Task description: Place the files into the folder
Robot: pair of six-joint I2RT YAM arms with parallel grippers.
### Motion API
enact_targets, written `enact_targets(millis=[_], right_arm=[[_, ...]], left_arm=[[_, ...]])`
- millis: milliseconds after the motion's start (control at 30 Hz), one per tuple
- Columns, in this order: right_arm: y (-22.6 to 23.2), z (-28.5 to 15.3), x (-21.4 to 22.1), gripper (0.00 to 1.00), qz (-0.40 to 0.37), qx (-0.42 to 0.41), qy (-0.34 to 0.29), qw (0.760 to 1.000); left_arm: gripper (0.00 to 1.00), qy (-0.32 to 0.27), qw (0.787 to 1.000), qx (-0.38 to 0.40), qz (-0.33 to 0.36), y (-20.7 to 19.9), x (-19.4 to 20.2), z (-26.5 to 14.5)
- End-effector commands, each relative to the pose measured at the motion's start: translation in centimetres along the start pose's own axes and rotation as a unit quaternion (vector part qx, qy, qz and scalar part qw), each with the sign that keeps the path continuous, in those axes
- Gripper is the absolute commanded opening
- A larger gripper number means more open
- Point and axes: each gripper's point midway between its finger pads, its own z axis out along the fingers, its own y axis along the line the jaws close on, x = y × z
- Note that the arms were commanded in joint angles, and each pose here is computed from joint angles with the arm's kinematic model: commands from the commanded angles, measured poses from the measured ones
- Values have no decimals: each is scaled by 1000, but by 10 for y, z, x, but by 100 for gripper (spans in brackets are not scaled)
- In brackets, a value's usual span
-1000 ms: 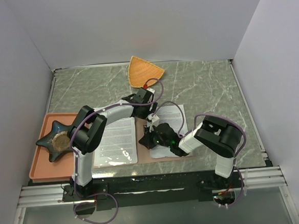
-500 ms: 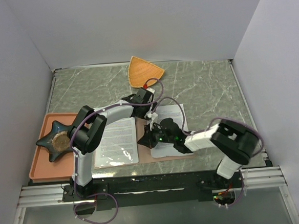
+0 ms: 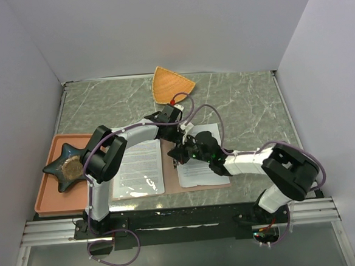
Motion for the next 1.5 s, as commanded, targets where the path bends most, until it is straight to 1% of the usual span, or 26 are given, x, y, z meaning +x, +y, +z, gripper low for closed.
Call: enact_targets(millis=[0, 300, 500, 833, 933, 1133, 1300, 1467], right_arm=[[-11, 15, -10, 0, -17, 13, -8, 1000], [-19, 31, 2, 0, 2, 15, -2, 1000], [-20, 37, 20, 0, 14, 7, 26, 1000], [-24, 22, 63, 0, 26, 6, 85, 996], [-24, 20, 81, 0, 35, 1, 114, 993], [-30, 15, 111, 0, 50, 11, 141, 989], [-38, 10, 127, 0, 57, 29, 148, 987], [-47, 5, 130, 0, 50, 53, 141, 987]], left_arm=[[82, 183, 983, -7, 14, 12, 117, 20], [82, 183, 983, -5, 12, 11, 117, 19], [81, 186, 982, -4, 11, 11, 119, 18], [81, 187, 982, 0, 9, 10, 119, 16], [81, 189, 982, 1, 10, 10, 120, 16], [81, 189, 982, 5, 9, 8, 120, 15], [81, 193, 981, 7, 7, 8, 121, 15], [81, 193, 981, 8, 7, 7, 120, 14]])
